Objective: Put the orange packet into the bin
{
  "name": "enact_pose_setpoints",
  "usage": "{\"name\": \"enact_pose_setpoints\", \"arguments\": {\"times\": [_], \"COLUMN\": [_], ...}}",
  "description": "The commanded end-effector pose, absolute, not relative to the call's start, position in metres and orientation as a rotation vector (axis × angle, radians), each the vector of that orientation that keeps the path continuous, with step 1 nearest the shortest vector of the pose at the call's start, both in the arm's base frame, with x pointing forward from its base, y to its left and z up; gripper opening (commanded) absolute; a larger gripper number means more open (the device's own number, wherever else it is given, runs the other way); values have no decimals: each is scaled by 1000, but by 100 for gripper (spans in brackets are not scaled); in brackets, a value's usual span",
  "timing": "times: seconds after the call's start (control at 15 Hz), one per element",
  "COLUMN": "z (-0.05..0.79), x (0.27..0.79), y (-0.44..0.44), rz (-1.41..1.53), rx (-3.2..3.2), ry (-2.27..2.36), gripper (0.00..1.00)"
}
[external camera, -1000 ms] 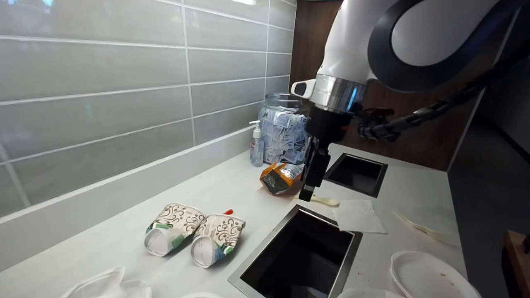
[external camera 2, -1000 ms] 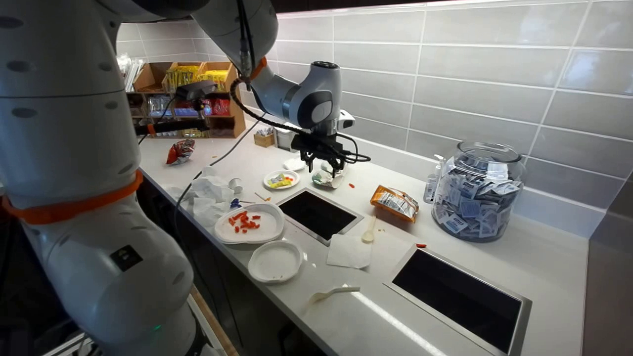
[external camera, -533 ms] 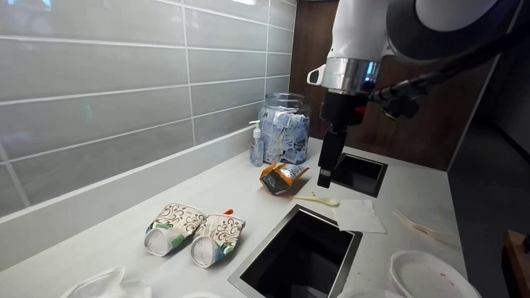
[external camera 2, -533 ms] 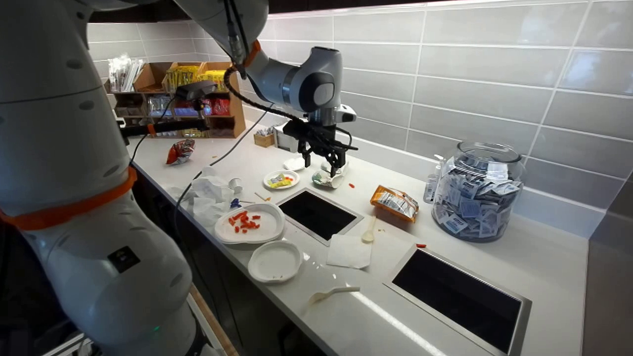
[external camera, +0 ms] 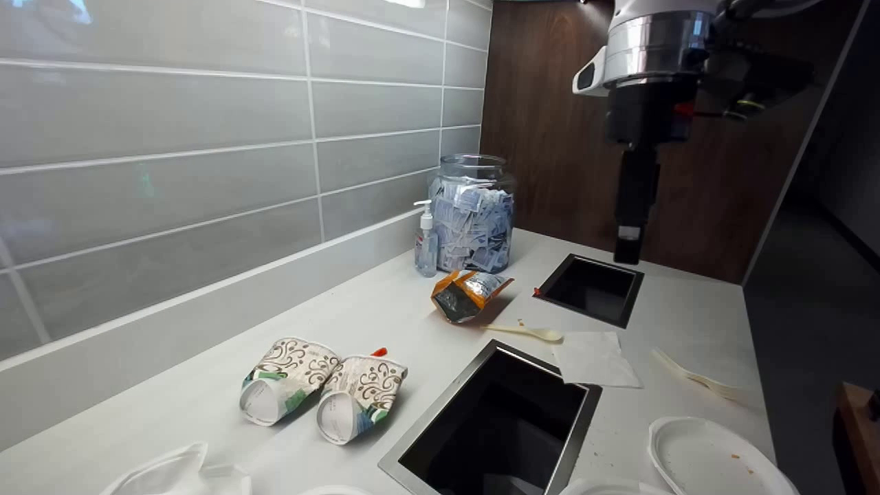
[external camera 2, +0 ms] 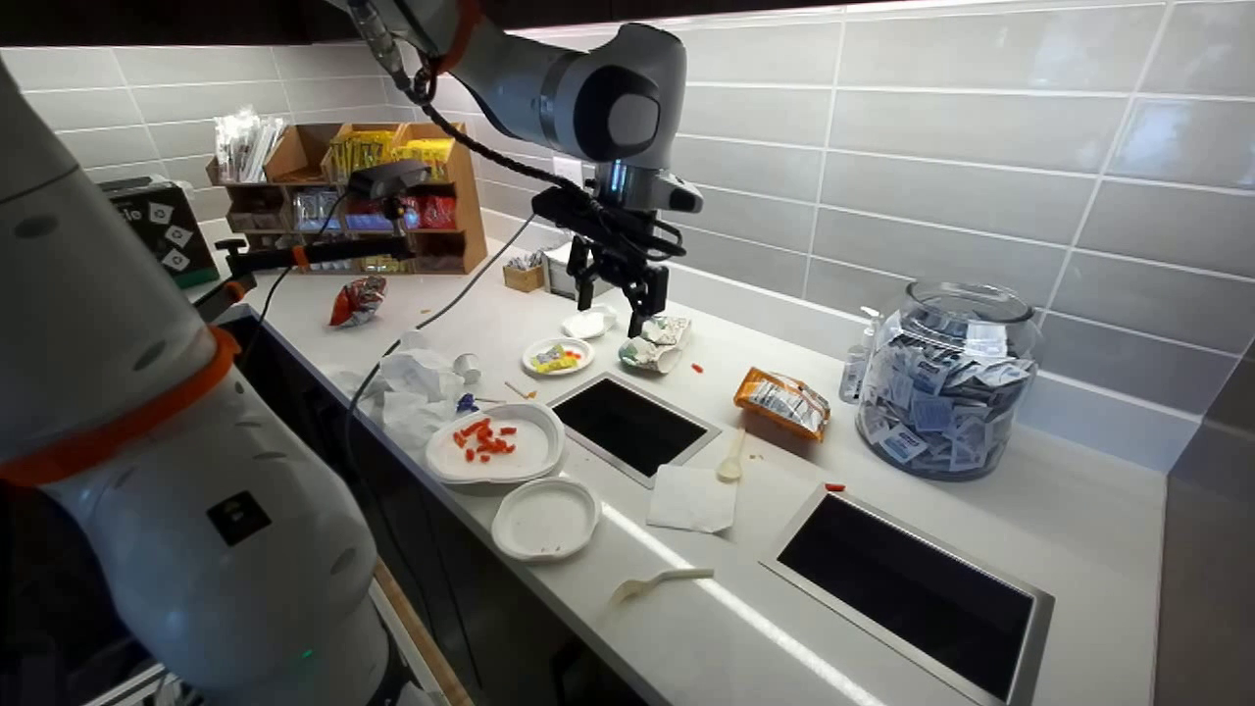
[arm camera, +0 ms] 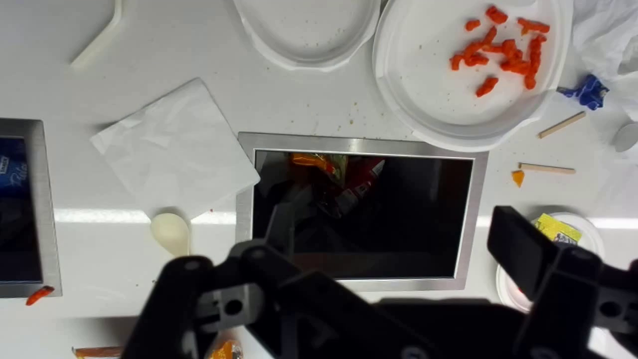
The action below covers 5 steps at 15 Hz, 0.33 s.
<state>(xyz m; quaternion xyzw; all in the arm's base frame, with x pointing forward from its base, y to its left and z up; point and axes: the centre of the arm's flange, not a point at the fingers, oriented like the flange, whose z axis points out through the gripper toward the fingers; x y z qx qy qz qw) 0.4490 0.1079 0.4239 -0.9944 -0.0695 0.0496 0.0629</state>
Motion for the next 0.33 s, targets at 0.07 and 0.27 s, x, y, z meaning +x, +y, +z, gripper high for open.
{"name": "enact_pose_setpoints", "arguments": {"times": [0.07,0.27], "z": [436,437], "x": [405,421], "y": [95,99], "rz": [109,112], "rx": [-3020,-3012], "ry": [-191,-204], "gripper": [100,100]}}
